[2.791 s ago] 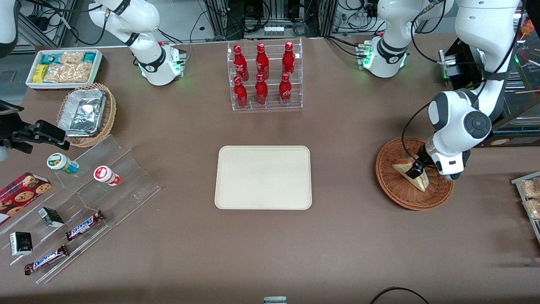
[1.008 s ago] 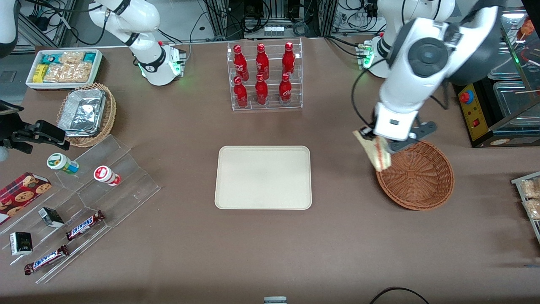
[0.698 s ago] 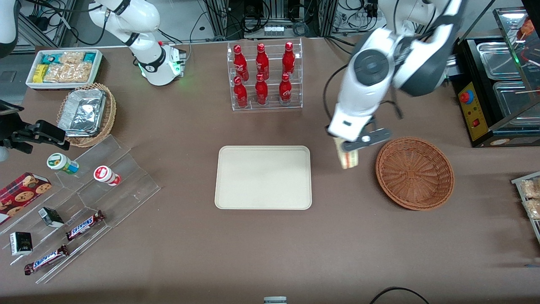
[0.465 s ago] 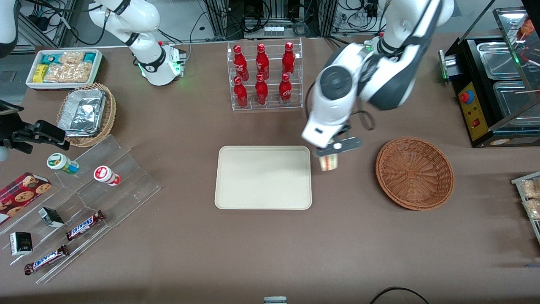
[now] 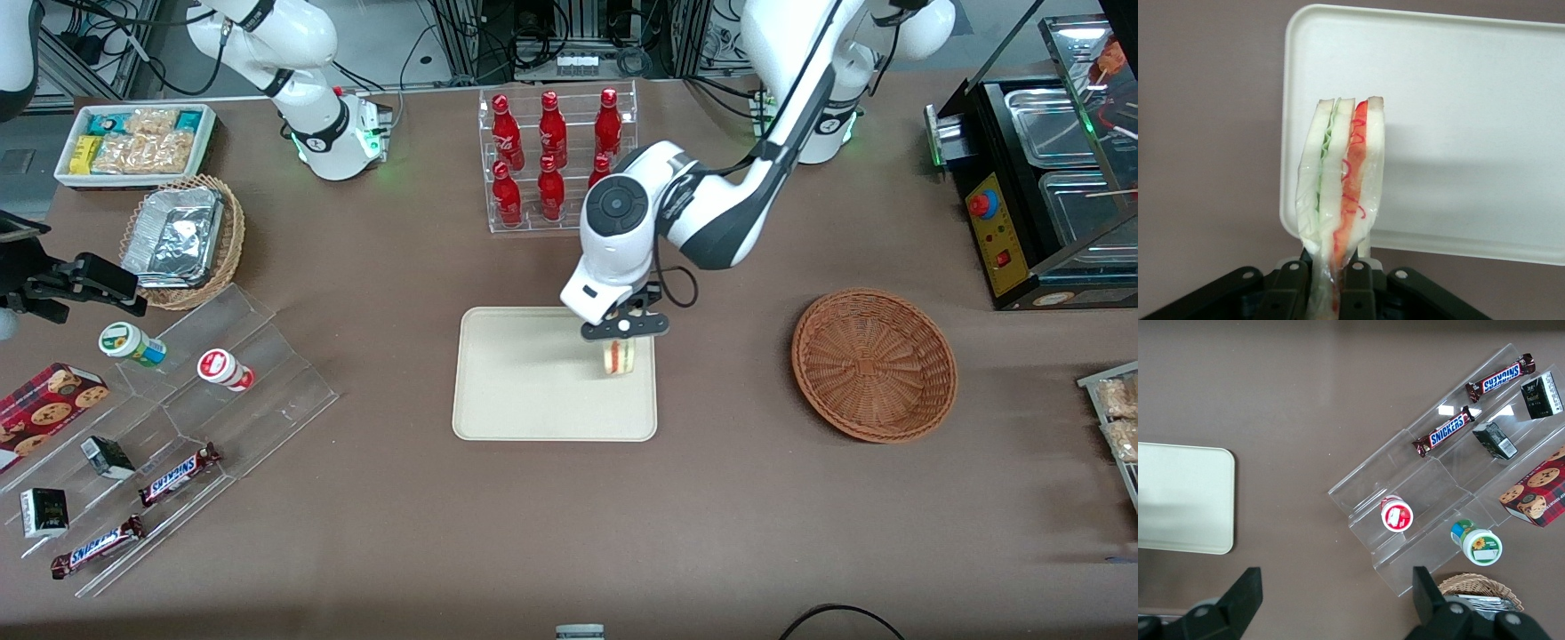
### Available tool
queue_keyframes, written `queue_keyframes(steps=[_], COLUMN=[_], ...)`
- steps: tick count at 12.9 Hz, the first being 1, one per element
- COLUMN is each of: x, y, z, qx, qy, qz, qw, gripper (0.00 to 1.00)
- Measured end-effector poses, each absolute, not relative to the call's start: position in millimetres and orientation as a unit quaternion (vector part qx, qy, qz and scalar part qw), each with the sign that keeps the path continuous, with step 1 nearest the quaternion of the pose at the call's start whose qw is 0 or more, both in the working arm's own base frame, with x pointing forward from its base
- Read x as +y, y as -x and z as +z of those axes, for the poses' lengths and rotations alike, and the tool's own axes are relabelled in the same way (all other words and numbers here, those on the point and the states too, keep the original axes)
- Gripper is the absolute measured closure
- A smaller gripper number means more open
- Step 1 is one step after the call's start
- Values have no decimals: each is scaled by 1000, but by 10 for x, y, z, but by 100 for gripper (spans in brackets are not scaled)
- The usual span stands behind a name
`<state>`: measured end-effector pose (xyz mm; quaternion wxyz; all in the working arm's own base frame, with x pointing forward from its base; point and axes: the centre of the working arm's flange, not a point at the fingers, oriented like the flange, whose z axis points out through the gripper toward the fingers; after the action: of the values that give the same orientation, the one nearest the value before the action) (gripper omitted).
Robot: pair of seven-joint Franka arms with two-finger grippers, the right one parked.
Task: Place sandwich from basket to tray
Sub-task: 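Lower the sandwich onto the tray and open the left gripper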
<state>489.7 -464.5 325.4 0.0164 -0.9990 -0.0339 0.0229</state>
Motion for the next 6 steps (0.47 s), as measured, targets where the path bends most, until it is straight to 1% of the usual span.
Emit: queue_keyframes(steps=[3,6], x=[-4804,-4823], y=[-4956,-5059], z=[2944,2770], qx=[-31,-52], qy=[999,999], qz=[19,4], qw=[9,-3], gripper=[82,82])
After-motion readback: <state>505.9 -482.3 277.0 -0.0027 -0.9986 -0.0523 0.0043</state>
